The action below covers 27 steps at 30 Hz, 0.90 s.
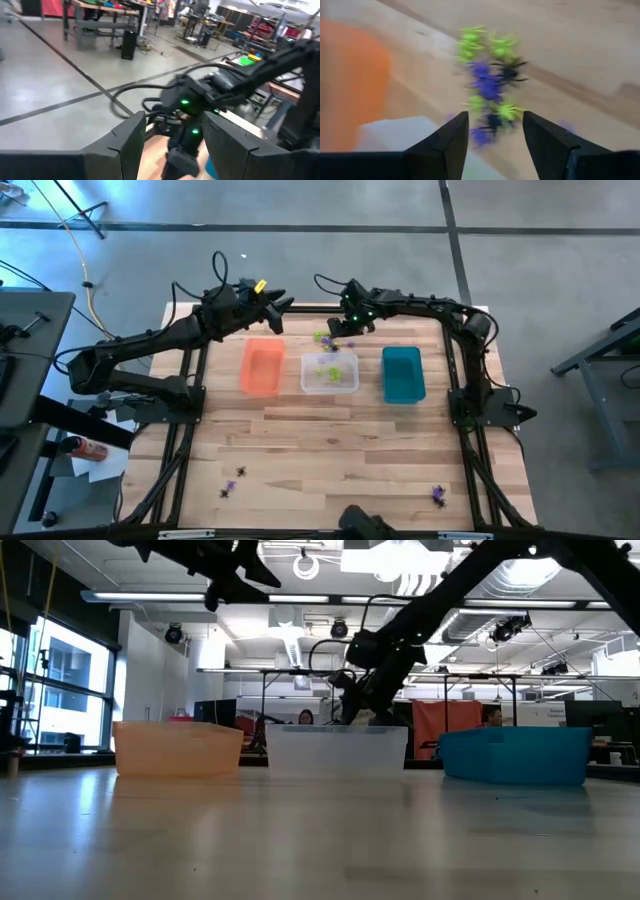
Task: Sort Halloween decoration
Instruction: Put the green spider toy into the transparent bin
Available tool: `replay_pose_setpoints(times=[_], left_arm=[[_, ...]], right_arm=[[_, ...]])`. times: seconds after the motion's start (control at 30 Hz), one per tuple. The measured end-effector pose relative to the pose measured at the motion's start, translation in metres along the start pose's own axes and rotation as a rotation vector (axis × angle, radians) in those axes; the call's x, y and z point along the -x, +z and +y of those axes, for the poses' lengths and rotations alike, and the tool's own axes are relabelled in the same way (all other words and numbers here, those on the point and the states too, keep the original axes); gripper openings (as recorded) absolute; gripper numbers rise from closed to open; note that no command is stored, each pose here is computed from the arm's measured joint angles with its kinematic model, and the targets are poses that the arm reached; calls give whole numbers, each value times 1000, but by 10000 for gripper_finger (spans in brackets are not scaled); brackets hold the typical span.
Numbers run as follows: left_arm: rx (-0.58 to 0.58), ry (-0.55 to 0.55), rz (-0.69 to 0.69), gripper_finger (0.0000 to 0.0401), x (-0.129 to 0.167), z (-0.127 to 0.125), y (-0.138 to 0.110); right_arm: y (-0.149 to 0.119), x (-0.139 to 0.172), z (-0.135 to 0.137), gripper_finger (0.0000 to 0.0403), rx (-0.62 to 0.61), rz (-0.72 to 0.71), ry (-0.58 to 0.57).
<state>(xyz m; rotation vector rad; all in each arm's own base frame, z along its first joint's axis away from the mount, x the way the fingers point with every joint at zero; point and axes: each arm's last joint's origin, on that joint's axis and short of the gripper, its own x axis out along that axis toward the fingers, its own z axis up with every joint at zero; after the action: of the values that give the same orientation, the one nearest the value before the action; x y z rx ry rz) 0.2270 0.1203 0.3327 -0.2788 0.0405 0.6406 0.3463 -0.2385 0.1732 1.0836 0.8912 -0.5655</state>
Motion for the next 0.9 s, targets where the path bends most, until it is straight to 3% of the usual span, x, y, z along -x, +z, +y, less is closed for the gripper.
replay_pose_setpoints(times=[0.2,0.5,0.73,0.9], left_arm=[[-6,-54,30,181,0,8,1],[-45,-62,73,181,15,25,8],[-41,-31,93,181,25,32,11],[-37,-84,107,181,26,32,11]], right_arm=[[15,-4,10,148,34,86,-162],[13,-26,35,139,6,126,-216],[10,-39,31,139,-66,92,-300],[5,-51,31,139,-91,123,-298]])
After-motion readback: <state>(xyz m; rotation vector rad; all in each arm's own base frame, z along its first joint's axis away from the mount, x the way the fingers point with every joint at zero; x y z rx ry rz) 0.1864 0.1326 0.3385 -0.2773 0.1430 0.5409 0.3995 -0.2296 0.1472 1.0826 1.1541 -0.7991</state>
